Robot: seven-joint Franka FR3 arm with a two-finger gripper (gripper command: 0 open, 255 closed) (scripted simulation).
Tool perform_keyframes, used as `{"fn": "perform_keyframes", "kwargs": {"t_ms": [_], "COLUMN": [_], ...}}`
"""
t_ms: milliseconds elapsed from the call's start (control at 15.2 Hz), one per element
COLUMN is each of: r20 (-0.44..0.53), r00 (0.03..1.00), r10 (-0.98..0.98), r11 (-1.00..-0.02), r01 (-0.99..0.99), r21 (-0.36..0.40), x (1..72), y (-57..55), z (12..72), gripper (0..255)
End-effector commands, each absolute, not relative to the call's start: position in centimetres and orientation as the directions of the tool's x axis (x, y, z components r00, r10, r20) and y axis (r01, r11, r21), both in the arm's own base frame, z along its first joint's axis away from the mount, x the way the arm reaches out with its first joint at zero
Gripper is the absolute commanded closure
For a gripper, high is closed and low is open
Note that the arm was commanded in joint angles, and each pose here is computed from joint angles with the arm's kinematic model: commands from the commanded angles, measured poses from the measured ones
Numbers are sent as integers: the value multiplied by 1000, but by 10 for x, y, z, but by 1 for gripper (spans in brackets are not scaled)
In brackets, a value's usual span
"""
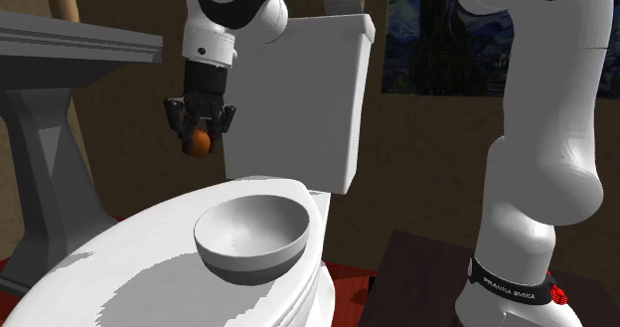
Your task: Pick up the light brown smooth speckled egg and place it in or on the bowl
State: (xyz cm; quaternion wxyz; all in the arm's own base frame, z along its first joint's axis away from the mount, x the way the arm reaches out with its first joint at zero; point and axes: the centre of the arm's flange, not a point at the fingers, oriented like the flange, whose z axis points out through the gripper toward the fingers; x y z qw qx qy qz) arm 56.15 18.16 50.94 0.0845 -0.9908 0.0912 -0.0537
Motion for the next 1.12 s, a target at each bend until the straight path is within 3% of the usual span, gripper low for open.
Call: {"fn": "perform_keyframes", "kwargs": {"t_ms": [0,858,1056], "r20": [91,91,91], "r00": [978,978,978], "r10": [-190,-190,-190], "r11": [-969,-969,-969], "r01": [-171,-171,-171], "r21": [-177,-177,-177], "x": [548,383,379], "y": [185,232,233], "z": [514,510,500], "gripper": [255,255,255]}}
